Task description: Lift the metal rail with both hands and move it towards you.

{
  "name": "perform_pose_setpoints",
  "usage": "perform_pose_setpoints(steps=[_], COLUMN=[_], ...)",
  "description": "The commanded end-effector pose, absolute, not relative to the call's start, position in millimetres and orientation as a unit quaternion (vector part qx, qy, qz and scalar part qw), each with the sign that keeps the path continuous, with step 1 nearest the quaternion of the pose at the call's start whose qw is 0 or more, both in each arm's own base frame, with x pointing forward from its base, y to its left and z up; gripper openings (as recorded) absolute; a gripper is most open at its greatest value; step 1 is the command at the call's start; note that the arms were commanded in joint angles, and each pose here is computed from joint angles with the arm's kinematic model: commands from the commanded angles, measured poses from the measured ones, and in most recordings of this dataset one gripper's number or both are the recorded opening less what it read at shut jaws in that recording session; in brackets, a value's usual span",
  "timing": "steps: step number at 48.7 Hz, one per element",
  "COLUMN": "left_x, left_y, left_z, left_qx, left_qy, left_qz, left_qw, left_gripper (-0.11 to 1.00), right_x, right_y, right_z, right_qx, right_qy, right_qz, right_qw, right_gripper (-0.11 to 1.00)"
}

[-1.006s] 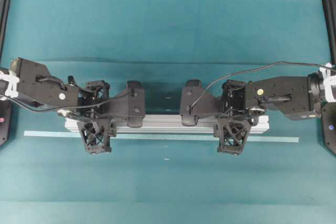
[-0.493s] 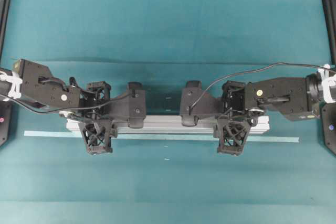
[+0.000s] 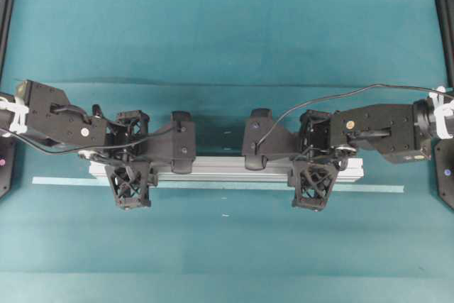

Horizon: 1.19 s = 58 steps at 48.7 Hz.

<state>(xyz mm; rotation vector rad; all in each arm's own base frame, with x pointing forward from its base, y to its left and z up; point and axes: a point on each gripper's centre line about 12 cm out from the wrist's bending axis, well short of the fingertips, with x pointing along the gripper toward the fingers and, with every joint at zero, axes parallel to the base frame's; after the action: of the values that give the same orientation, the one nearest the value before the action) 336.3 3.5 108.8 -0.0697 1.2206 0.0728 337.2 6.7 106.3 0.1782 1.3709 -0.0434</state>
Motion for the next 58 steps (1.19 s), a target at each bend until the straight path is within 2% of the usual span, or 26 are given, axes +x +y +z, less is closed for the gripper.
perform_pose_setpoints(steps=[1,20,35,58], left_x=[339.4,340.3,347.9,347.6], left_y=[12.0,12.1,11.6,11.5], left_z=[112.7,112.5,116.4,116.3], left_qx=[-0.064,-0.065,-0.063,-0.062], left_qy=[0.56,0.56,0.528,0.525], left_qz=[0.059,0.059,0.054,0.053], left_qw=[0.824,0.824,0.845,0.847], left_gripper=[0.29,0.29,0.29,0.29], right_x=[349.2,350.1,347.5,346.3], right_y=[15.6,16.3,14.9,14.3], right_z=[110.7,110.9,107.5,106.1], right_qx=[0.093,0.093,0.095,0.096], right_qy=[0.613,0.613,0.611,0.611], right_qz=[-0.015,-0.014,-0.017,-0.019], right_qw=[0.784,0.785,0.785,0.785], right_gripper=[0.4,0.4,0.4,0.4])
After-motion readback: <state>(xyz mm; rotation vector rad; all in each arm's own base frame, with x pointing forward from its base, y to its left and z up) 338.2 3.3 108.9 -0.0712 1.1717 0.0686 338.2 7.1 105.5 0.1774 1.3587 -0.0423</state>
